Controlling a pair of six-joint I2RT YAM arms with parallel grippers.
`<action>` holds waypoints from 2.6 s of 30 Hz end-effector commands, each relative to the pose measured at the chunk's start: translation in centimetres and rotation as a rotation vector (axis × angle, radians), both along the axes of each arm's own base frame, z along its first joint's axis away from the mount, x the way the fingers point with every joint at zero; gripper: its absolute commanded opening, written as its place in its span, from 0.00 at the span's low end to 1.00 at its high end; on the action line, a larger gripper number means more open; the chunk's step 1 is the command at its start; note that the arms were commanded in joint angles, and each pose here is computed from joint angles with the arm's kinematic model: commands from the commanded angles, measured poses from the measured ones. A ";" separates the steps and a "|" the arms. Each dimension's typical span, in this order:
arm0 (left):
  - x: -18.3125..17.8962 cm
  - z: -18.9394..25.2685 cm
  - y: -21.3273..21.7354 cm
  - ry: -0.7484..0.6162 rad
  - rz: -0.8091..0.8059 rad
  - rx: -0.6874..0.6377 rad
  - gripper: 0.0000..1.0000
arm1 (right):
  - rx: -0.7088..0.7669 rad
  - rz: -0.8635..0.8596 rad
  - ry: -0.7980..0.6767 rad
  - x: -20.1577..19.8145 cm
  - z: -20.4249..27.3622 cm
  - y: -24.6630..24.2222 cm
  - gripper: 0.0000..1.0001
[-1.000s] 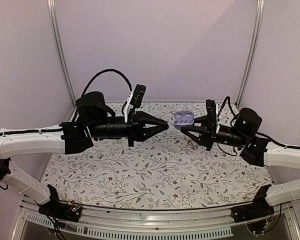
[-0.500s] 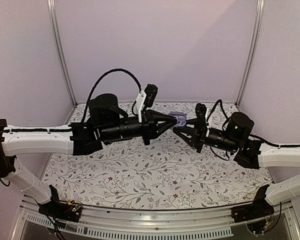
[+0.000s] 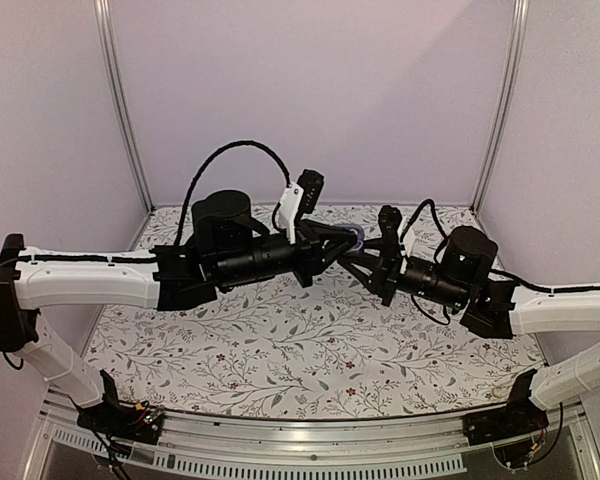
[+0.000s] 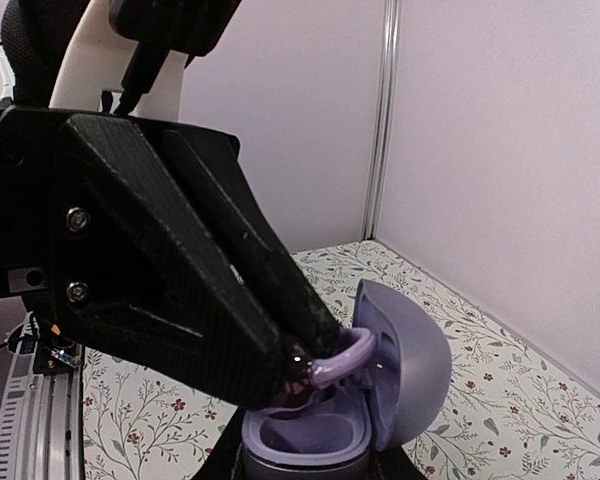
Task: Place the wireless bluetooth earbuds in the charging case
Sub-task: Insert the right earbud into the right side groove of the charging case.
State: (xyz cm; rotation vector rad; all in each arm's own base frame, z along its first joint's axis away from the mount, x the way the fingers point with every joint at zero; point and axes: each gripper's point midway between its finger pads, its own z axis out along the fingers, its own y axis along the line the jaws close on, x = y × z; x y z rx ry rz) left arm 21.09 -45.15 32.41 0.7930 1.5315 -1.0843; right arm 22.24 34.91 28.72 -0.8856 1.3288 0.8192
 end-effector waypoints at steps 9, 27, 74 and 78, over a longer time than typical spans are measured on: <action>0.3 -0.1 -0.8 0.014 0.032 0.003 0.00 | 0.083 -0.042 0.001 0.6 2.6 0.0 0.00; 0.3 -1.3 -1.4 0.040 0.035 0.017 0.00 | 0.146 -0.057 0.012 0.9 3.8 -0.1 0.00; -1.3 1.1 3.8 -0.087 0.006 0.111 0.34 | 0.157 0.013 -0.056 -0.9 4.8 -0.5 0.00; -2.4 2.3 5.0 -0.172 -0.053 0.146 0.35 | 0.115 0.090 -0.094 -2.3 4.2 -0.1 0.00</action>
